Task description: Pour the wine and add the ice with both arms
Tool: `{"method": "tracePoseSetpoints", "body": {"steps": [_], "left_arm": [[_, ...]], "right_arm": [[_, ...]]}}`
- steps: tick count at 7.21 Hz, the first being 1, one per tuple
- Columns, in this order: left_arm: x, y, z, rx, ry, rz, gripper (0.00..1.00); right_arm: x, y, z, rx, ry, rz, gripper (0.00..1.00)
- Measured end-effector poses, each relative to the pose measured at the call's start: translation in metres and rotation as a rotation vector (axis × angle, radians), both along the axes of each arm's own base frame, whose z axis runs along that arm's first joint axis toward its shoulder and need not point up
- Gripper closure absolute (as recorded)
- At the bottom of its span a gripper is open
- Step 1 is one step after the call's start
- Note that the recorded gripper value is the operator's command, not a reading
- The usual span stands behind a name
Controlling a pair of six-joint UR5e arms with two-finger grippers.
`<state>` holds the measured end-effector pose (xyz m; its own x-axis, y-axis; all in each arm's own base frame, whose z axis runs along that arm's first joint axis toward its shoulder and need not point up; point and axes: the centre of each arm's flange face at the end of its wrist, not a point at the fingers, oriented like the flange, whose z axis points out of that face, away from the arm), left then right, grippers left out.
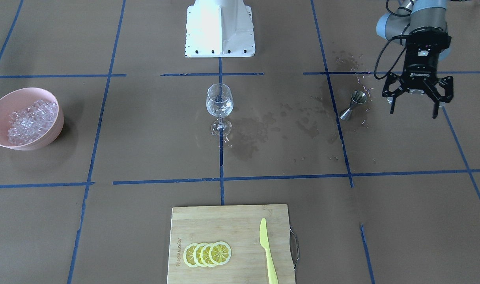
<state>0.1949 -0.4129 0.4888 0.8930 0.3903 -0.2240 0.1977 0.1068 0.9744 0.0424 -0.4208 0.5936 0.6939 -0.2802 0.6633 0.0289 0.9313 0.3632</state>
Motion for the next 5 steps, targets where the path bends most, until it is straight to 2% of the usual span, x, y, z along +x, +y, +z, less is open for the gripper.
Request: {"method": "tracePoseSetpoints", "body": {"steps": [1,2,3,4,5], "left_arm": [[-0.043,-0.028,0.011,-0.045,-0.156,0.044,0.00],[-0.094,-0.051,0.023,-0.118,-0.279,0.089,0.00],[-0.152,-0.065,0.035,-0.211,-0.346,0.126,0.00],[-0.203,-0.069,0.045,-0.309,-0.346,0.165,0.00],[-0.242,-0.069,0.055,-0.411,-0.305,0.207,0.00]], "right_arm": [[0.000,0.002,0.002,0.001,0.000,0.000,0.00],[0.000,0.004,0.004,-0.001,0.000,0.001,0.00],[0.001,0.006,0.005,-0.003,0.000,0.001,0.00],[0.001,0.007,0.006,-0.004,0.000,0.001,0.00],[0.001,0.008,0.007,-0.006,0.001,0.001,0.00]]}}
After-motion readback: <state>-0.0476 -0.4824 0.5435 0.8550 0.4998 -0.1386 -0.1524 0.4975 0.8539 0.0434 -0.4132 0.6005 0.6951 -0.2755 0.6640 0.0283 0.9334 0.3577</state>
